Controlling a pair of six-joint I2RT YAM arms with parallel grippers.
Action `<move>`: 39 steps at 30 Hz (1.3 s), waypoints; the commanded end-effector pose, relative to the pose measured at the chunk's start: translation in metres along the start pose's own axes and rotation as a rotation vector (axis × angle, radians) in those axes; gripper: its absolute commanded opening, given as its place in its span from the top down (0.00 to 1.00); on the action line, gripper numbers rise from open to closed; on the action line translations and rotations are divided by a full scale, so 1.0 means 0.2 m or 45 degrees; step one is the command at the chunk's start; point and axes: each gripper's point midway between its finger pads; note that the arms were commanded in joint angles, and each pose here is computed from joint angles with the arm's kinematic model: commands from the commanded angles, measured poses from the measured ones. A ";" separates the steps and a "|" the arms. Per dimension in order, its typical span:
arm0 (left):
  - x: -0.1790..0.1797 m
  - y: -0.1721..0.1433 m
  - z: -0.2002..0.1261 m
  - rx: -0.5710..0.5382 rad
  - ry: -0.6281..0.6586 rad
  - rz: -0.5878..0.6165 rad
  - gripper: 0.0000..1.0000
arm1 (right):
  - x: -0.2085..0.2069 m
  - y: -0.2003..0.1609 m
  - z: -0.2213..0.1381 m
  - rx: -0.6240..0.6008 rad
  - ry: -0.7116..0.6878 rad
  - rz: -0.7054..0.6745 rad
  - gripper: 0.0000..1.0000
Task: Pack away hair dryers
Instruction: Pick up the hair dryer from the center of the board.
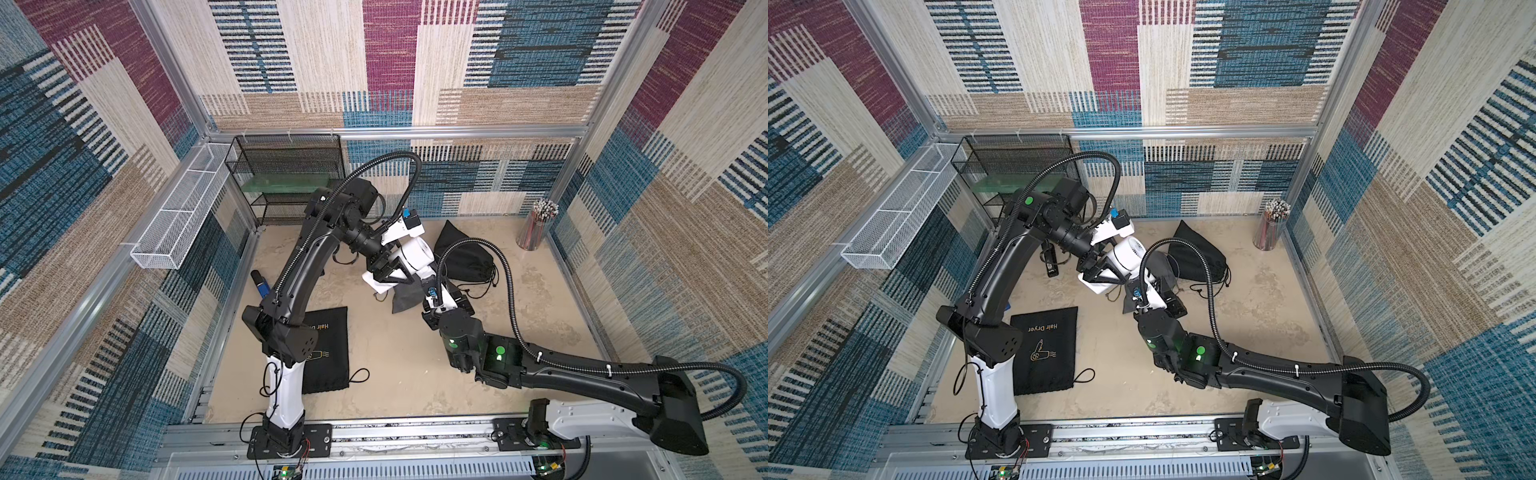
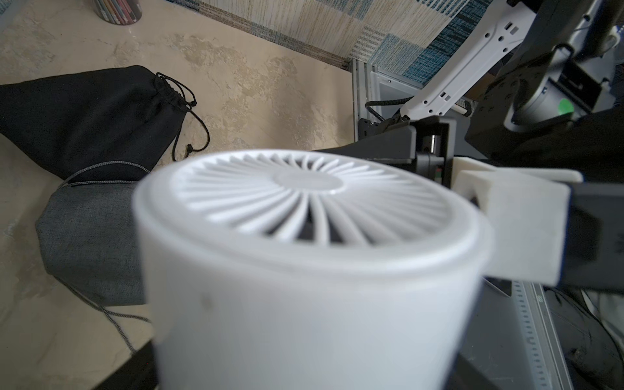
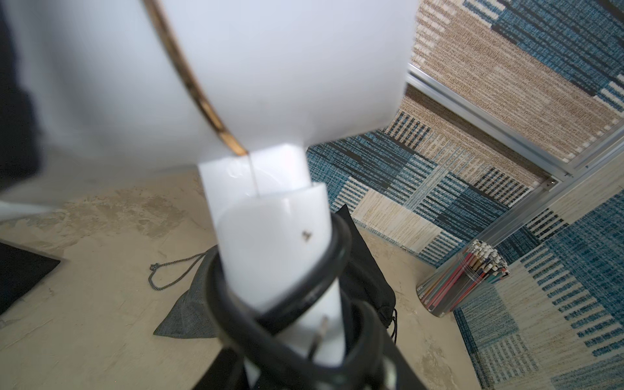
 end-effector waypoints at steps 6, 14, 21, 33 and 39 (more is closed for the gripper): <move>-0.12 -0.10 -0.01 0.080 -0.125 -0.125 0.47 | -0.04 0.09 0.01 -0.061 -0.045 0.117 0.99; -0.14 -0.10 -0.02 0.082 -0.123 -0.150 0.86 | -0.04 0.11 0.01 -0.066 -0.039 0.112 0.92; -0.12 -0.09 -0.06 0.082 -0.040 -0.089 1.00 | -0.02 0.04 0.02 0.001 0.022 0.125 0.59; -0.12 -0.05 -0.13 0.057 0.078 0.081 1.00 | 0.00 0.05 -0.11 -0.022 0.413 0.232 0.26; -0.13 -0.06 -0.15 0.064 0.102 0.156 1.00 | 0.06 0.09 -0.21 -0.024 0.657 0.226 0.27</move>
Point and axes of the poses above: each gripper's point midway between its finger pads, its own z axis out along the fingers, its own x axis along the line the jaws close on, y = z × x, and after that the axes turned 12 degrees about -z, right-handed
